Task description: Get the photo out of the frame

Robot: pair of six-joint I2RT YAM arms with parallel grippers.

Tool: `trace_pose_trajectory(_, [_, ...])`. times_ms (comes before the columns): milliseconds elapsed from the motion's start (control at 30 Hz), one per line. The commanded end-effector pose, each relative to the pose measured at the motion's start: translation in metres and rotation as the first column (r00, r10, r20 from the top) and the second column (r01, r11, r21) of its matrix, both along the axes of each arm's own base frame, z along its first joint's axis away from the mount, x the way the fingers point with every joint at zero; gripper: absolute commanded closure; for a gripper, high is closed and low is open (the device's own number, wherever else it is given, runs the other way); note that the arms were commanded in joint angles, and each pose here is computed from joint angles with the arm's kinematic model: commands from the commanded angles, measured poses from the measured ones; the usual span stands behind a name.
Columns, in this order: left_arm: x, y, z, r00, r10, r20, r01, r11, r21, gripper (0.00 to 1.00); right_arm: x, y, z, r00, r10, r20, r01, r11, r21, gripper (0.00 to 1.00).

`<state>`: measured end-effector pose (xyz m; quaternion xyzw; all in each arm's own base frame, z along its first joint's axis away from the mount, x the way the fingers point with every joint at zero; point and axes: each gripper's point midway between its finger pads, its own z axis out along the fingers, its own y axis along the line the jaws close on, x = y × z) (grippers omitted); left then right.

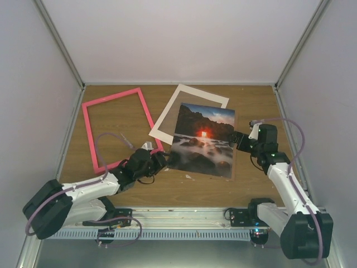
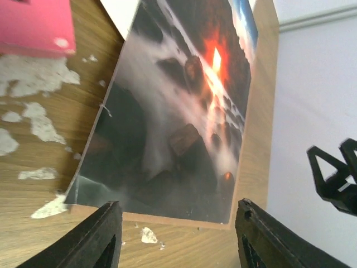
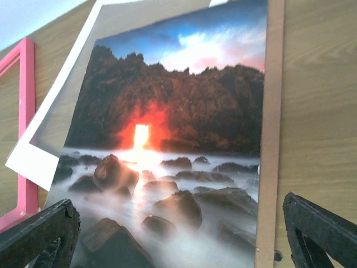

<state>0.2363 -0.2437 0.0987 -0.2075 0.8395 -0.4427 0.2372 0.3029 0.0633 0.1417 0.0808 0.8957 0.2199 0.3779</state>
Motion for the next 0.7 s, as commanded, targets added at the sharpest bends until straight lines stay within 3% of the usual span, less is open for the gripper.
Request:
trace_pose_trajectory(0, [0.010,0.034,0.003,0.994,0.084,0.072,-0.095,0.979,0.180,0.41,0.006,-0.016,0.035,0.995,-0.055,0.085,0.062,0.995,-0.076,0.00])
trace_pose_trajectory(200, [0.029,0.082,0.030,0.972,0.136,0.191,-0.195,0.923,0.332,0.25,0.003,-0.035,0.072,0.978,-0.119,0.171,0.145,0.978,-0.150,0.00])
trace_pose_trajectory(400, [0.059,0.144,0.084,0.929,0.164,0.332,-0.305,0.847,0.435,0.02,-0.004,-0.051,0.106,0.949,-0.160,0.270,0.220,0.953,-0.209,0.01])
trace_pose_trajectory(667, [0.065,0.189,0.226,0.790,0.037,0.612,-0.440,0.729,0.524,0.01,-0.023,-0.072,0.164,0.879,-0.191,0.437,0.331,0.904,-0.271,0.00])
